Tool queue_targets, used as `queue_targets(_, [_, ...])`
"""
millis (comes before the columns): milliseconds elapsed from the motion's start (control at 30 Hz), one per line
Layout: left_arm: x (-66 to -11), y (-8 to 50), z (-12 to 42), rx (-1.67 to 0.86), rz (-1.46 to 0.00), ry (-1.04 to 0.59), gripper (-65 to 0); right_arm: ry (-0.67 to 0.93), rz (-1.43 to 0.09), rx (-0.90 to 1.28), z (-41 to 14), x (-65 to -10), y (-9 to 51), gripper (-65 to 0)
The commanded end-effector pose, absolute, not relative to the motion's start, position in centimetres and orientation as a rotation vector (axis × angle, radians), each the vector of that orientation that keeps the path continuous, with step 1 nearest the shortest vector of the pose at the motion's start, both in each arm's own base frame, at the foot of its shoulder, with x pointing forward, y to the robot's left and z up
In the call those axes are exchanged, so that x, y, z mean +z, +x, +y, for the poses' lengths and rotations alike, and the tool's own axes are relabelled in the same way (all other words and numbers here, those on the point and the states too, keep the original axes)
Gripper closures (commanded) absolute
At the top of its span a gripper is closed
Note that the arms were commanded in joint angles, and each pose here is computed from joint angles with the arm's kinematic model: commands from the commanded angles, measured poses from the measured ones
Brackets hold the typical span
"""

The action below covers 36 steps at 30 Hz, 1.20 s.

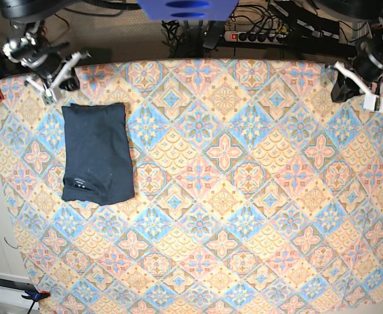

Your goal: Layout the t-shirt on the table in an organized manner, then fold the t-shirt properly

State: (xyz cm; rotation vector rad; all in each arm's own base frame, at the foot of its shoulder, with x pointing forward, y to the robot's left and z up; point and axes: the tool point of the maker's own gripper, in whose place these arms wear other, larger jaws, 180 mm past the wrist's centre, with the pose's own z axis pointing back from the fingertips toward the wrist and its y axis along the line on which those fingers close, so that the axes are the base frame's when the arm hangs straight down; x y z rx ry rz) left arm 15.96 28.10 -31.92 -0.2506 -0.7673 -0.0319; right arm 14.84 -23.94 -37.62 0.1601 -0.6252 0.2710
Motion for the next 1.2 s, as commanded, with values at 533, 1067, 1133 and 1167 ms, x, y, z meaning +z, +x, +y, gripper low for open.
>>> queue_targets(533, [-36.3, 0.3, 31.6, 0.218, -0.446, -0.042, 0.0, 0.221, -0.197, -0.168, -27.7, -45.4, -4.8, -3.0])
queue_targets(1067, [-54.4, -6.3, 22.1, 0.245, -0.209, -0.241, 0.0, 0.282, 0.045, -0.133, -23.8, -56.1, -8.2, -3.0])
queue_targets(1133, [-56.1, -6.7, 20.8, 0.255, -0.182, -0.266, 0.0, 0.298, 0.048, -0.139, -23.0, -57.4, -8.0, -3.0])
queue_targets(1167, [-56.8, -7.0, 20.2, 0.254, -0.166, -0.277, 0.0, 0.307, 0.051, -0.142, -22.5, -58.1, -8.0, -3.0])
